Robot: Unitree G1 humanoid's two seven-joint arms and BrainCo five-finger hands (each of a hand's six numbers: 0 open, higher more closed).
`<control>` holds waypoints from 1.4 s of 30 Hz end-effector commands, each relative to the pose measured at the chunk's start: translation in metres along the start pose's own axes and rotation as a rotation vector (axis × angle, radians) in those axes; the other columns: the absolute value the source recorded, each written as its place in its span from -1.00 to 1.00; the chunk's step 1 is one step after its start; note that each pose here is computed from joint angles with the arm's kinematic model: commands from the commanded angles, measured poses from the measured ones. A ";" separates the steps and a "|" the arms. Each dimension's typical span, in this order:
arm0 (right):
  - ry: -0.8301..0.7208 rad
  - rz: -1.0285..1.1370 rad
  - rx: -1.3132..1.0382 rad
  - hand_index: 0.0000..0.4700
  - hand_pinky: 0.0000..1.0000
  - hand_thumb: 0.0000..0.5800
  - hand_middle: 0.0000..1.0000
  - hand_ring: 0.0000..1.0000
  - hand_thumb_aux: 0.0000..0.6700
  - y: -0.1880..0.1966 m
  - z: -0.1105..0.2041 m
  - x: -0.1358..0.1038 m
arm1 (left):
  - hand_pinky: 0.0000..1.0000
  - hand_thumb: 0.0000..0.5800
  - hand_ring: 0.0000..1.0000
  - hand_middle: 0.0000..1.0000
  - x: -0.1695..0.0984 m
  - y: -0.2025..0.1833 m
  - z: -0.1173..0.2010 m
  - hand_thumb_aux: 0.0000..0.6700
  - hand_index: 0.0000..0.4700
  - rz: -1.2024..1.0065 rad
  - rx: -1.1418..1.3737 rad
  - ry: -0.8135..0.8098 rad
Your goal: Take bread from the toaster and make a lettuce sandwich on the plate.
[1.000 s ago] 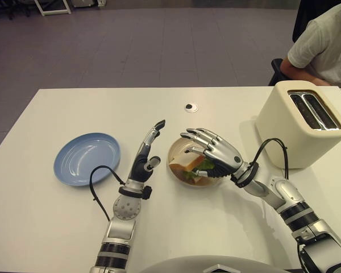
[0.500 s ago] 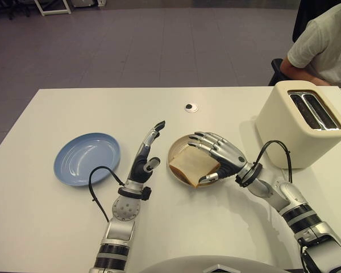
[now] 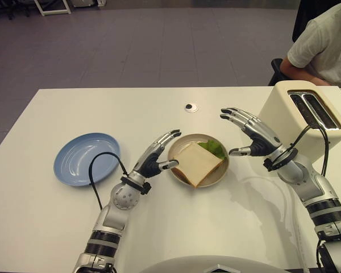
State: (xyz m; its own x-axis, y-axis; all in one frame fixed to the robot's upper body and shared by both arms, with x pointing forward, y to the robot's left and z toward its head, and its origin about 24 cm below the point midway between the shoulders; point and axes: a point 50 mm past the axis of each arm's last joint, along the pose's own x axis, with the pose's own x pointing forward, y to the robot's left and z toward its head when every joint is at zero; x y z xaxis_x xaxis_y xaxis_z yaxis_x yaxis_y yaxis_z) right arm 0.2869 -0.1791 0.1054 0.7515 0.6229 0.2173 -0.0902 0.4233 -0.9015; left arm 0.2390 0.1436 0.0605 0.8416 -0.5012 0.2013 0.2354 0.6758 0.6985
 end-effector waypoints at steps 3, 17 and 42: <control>0.040 0.044 0.067 -1.00 -1.00 -1.00 -1.00 -1.00 -1.00 0.010 -0.010 0.002 | -1.00 -1.00 -1.00 -1.00 -0.002 -0.013 0.001 -1.00 -1.00 -0.085 0.239 0.002; -0.040 0.122 0.081 -1.00 -1.00 -1.00 -1.00 -1.00 -1.00 0.021 0.001 0.002 | -1.00 -1.00 -1.00 -1.00 -0.009 -0.014 0.034 -1.00 -1.00 -0.202 0.446 -0.112; 0.001 0.766 0.160 1.00 1.00 1.00 1.00 1.00 1.00 0.060 0.016 -0.061 | 1.00 1.00 1.00 1.00 -0.052 -0.015 0.004 1.00 1.00 -0.617 0.244 -0.066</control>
State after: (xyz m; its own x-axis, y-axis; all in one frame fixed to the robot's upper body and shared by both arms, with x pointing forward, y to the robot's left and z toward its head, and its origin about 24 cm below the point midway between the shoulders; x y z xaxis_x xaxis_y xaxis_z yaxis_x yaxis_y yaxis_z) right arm 0.2190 -0.1872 0.0504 0.4406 0.7846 -0.4362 -0.6792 -0.0264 -0.7335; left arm 0.1848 0.1600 0.0483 0.5608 -0.7966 -0.2255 0.5309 0.1371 0.8363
